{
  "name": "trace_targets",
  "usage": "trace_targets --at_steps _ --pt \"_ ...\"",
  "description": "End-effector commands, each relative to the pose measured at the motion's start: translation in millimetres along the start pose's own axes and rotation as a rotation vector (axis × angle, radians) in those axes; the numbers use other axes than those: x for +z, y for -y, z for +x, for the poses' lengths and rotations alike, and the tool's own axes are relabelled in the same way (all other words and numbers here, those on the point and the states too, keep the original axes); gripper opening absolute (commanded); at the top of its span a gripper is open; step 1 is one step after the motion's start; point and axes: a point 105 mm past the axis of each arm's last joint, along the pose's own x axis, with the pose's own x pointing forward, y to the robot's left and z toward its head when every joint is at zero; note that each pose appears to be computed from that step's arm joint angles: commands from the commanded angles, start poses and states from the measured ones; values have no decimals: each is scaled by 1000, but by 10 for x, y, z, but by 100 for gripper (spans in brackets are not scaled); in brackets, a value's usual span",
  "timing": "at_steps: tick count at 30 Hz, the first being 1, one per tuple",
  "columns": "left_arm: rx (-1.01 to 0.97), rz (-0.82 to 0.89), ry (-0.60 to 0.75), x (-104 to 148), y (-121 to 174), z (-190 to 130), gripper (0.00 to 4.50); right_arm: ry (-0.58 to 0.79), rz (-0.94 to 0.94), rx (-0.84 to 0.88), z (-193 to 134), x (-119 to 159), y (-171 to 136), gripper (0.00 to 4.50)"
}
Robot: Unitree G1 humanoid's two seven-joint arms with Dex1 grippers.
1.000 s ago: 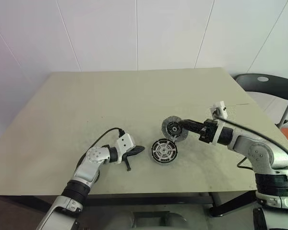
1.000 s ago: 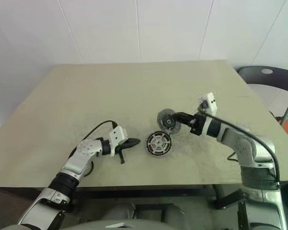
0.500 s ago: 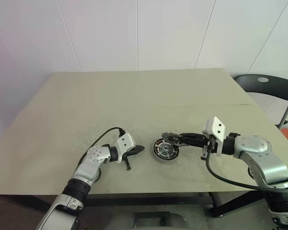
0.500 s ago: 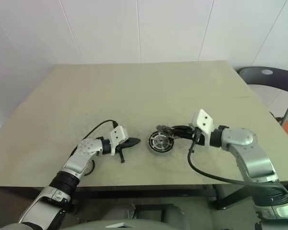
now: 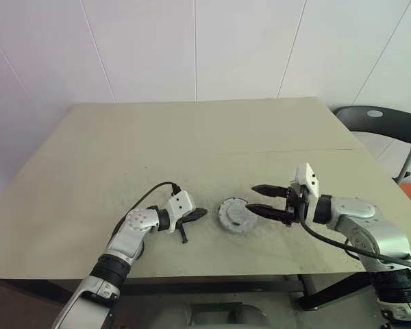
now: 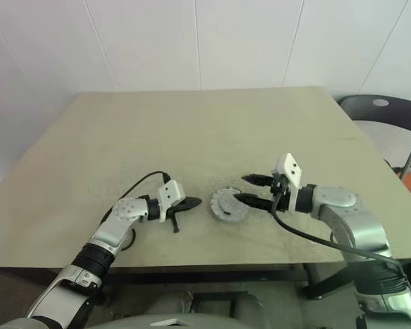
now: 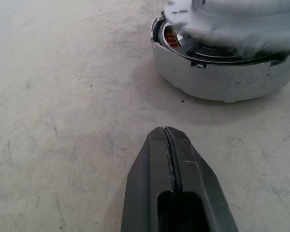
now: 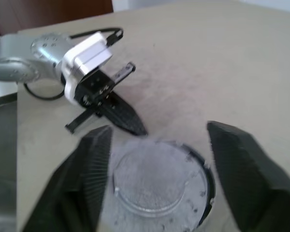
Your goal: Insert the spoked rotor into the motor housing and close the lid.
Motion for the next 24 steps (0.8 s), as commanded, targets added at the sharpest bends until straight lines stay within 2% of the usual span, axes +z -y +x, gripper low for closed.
trace_targets --at_steps 1,2,5,8,11,15,24 --pt "9 31 13 64 -36 8 0 73 -2 -22 -53 199 57 429" --pt "9 30 12 61 -38 9 0 81 20 -18 -61 208 64 448" --pt "10 30 12 63 -41 10 0 70 72 29 -77 188 3 448" --pt "13 31 30 104 -49 18 0 -24 68 56 -67 22 -61 448" --pt "11 3 112 256 -57 10 0 -145 -15 -5 -26 -190 19 448" --pt "-11 -41 213 471 -71 -78 0 -192 -74 -5 108 -328 15 448" --pt "-59 -77 232 552 -55 -304 0 -190 -98 48 391 -397 -16 448"
